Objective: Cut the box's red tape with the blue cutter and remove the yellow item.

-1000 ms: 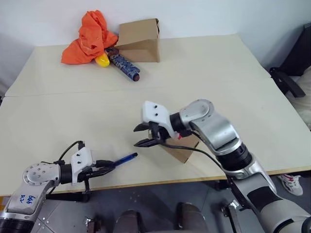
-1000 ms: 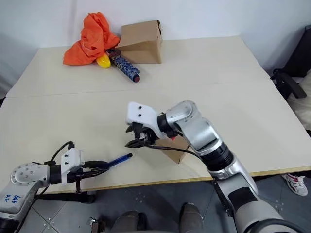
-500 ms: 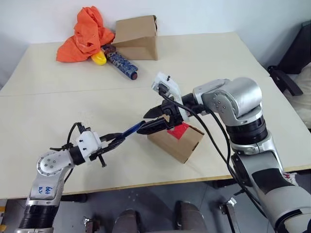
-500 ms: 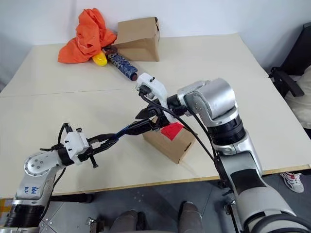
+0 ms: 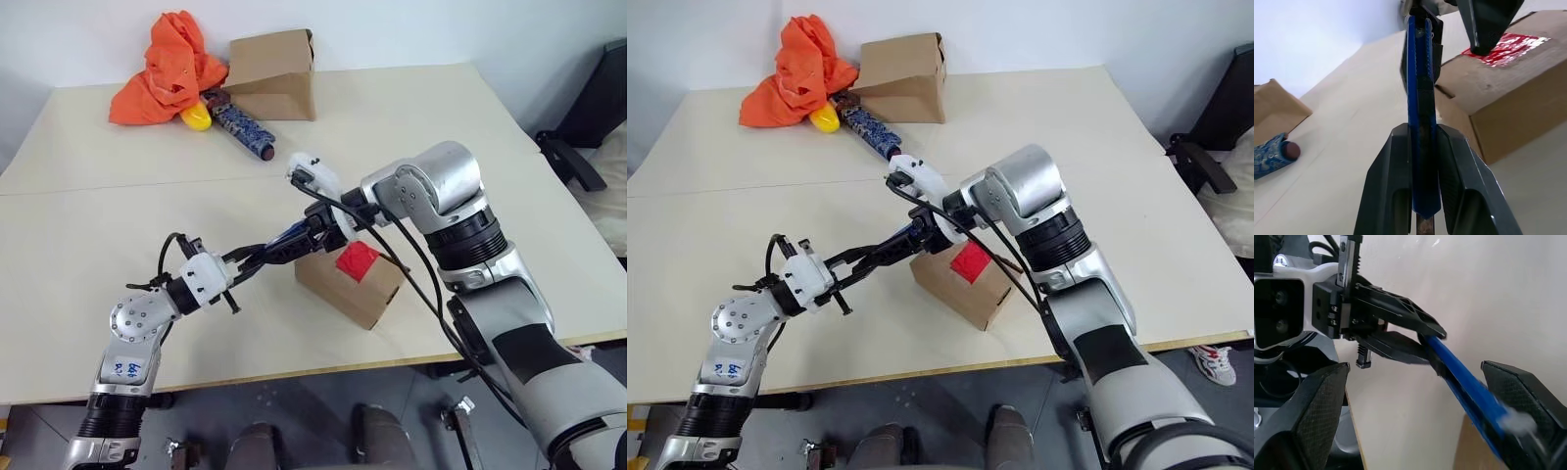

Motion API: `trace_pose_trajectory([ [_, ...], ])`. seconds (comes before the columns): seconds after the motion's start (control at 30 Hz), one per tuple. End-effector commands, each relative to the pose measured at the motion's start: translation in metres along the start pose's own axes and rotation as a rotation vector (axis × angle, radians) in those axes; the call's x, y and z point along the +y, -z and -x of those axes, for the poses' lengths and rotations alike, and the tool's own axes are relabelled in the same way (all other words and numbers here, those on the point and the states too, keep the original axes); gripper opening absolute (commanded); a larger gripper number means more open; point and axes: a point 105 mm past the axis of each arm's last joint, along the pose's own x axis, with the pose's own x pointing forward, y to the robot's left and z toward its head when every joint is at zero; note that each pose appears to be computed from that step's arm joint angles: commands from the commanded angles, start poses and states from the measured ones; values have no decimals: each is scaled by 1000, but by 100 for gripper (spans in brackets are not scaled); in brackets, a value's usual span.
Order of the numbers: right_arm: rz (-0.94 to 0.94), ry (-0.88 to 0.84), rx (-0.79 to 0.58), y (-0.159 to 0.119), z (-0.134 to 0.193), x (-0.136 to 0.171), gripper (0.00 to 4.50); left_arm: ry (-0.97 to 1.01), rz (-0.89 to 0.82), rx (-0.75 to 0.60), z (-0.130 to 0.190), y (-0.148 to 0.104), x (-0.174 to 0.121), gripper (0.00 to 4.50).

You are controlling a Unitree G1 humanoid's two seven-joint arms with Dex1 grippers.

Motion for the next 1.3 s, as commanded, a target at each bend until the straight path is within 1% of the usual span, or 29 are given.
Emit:
trace_pose_trajectory([
  [0.03,54,11,-98,-26,19,2,447,-5,-25,-25,7,-10,3,40],
  [0.17,18,23,-94,-20,23,-9,447,-4,-26,-33,6,-11,3,40],
  [0.37,40,-16,-39,-8,15,-9,447,2,-15,-44,3,-13,3,40],
  [0.8,110,-63,31,-3,-2,-10,447,18,-8,-46,1,-12,0,40],
  [0.9,122,-68,30,-4,-5,-10,447,30,-10,-48,0,-12,-2,40],
  [1.0,119,-74,21,-7,-6,-9,391,28,-9,-50,-1,-13,-1,40],
  [1.1,121,-77,20,-8,-7,-8,291,25,-8,-49,-1,-12,-1,40],
  [1.17,123,-79,27,-7,-7,-8,214,25,-9,-50,-1,-13,-1,40],
  [1.27,133,-74,47,-2,-8,-9,116,20,-8,-50,-1,-12,0,40],
  [1.3,133,-78,51,-1,-9,-9,77,20,-8,-50,-1,-12,1,40],
])
